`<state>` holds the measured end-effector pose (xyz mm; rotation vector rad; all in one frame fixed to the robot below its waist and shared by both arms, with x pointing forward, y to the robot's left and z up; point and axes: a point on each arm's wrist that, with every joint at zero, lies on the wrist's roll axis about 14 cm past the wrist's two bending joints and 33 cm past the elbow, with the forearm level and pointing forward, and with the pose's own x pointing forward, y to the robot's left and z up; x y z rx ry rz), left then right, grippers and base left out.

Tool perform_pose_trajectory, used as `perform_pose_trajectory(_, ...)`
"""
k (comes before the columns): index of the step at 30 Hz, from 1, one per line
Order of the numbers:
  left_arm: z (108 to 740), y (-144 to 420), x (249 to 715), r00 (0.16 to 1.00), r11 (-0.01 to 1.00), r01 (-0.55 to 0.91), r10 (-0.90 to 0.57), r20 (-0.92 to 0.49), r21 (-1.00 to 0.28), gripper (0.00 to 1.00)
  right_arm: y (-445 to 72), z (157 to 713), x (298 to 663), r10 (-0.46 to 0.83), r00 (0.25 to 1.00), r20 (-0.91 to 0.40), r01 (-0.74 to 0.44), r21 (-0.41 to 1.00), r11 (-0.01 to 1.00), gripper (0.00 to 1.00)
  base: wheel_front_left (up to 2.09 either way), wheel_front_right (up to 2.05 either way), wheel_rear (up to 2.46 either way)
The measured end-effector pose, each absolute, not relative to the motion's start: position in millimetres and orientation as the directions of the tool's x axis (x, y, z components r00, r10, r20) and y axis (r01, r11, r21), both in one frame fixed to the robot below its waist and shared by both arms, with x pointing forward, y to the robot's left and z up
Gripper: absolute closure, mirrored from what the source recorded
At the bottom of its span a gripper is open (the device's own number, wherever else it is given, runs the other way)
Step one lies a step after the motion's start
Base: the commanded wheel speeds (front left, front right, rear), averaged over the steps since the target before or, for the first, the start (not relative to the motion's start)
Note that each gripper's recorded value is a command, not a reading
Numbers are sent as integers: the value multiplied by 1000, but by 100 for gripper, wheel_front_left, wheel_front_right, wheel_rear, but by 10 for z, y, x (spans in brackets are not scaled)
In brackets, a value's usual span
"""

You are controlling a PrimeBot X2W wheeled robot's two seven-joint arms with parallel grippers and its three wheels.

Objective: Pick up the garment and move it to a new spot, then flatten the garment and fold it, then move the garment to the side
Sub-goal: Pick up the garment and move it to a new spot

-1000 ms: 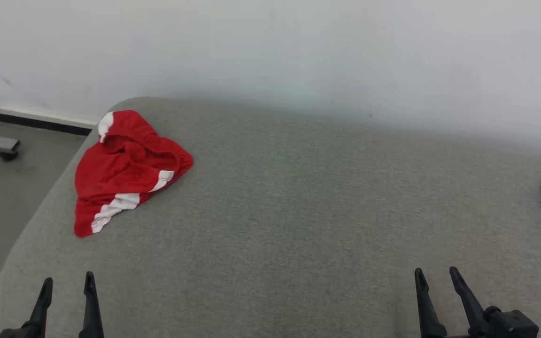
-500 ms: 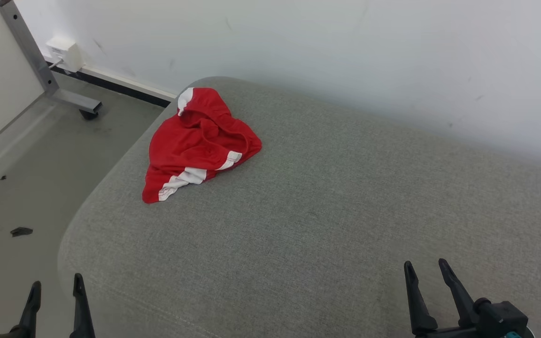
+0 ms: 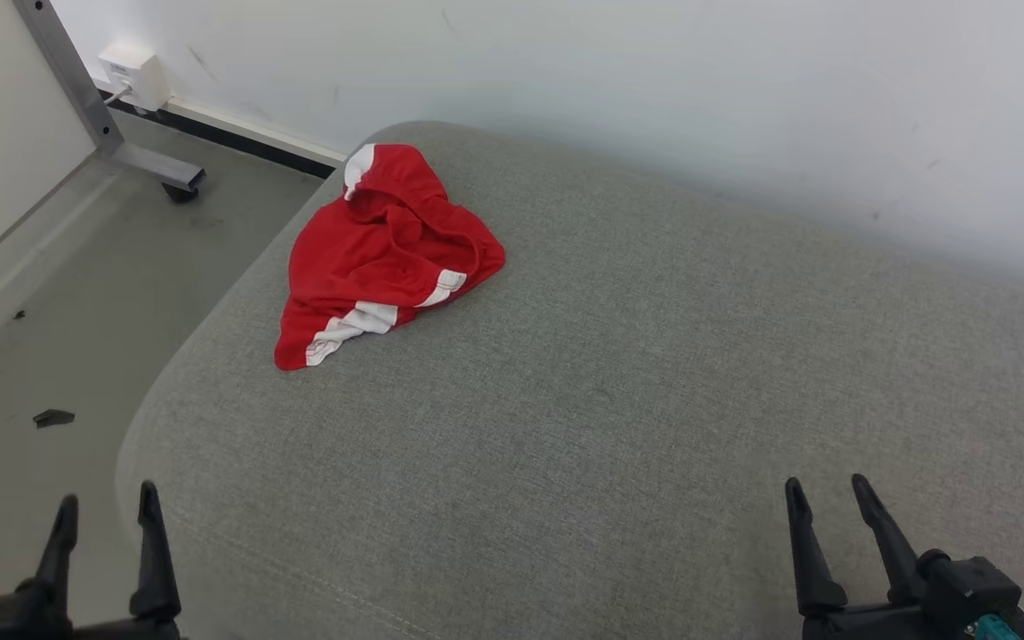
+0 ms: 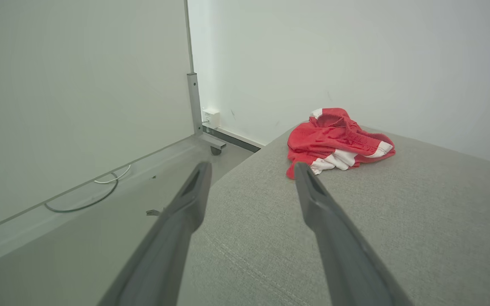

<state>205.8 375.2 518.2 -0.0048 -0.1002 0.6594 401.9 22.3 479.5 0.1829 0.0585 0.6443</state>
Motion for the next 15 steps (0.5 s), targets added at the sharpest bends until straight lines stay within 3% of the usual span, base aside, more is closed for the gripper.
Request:
perform_pose_trajectory(8,5838,3917,2773,813,844,-535,523,257,-26,0,-97,4946,4292,532,846,38,-533,124,837,0,0,0,0)
perform_pose_trajectory(15,6524,4029,3604,808,880,-475,435,397,2,0,-631,4994,4586,406,912,62,-410,92,907,0,0,0,0)
